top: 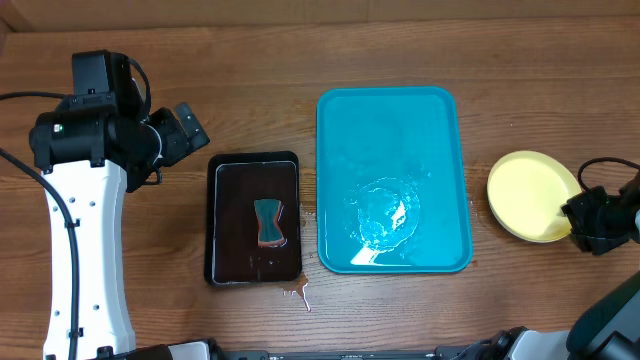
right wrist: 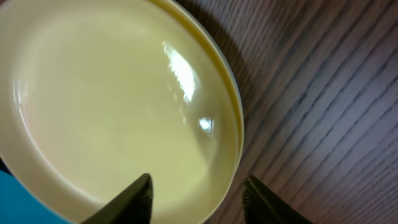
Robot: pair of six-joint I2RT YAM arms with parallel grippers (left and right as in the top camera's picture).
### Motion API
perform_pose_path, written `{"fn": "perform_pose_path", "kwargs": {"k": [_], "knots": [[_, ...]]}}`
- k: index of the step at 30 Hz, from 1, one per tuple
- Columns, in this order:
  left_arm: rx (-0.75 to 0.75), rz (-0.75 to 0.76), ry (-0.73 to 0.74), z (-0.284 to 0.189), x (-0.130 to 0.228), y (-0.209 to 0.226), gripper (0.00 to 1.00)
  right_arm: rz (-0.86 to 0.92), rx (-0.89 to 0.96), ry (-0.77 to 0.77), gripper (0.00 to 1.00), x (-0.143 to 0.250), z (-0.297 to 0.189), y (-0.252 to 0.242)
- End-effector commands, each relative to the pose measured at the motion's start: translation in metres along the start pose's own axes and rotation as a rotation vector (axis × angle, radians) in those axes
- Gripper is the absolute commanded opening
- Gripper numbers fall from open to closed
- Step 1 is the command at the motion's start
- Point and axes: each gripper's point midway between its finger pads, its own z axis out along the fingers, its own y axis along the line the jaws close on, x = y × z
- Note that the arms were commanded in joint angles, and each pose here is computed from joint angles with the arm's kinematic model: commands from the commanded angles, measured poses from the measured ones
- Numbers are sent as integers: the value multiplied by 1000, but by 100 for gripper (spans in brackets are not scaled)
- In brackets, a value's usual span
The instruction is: Clean dirty plates on tray and stack at the side
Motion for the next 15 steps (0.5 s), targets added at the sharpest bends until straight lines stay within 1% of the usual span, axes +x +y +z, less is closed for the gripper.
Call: {"fn": "perform_pose_path", "kwargs": {"k": [1,3,5,6,8,10,13,15], "knots": [[-5,20,-9,-1,-4,1,100,43,-25,-54,51,-10,-19,8],[-5,20,-9,-1,-4,1,100,16,-72,-92,51,-13,-39,22],[-5,20,-9,-1,-4,1,100,-84,-158,-120,51,-9,-65,45],[-5,20,-9,-1,-4,1,100,-203,-265,-128,51,4,-93,71],[-5,20,-9,-1,-4,1,100,-364,-397,-129,50,30,-124,101],[-5,20,-9,-1,-4,1,100,-562,-526,-127,49,67,-155,128],[-5,20,-9,-1,-4,1,100,-809,-642,-131,49,123,-186,149],[-5,20,-9,-1,-4,1,100,-909,-665,-133,52,154,-196,152]]}}
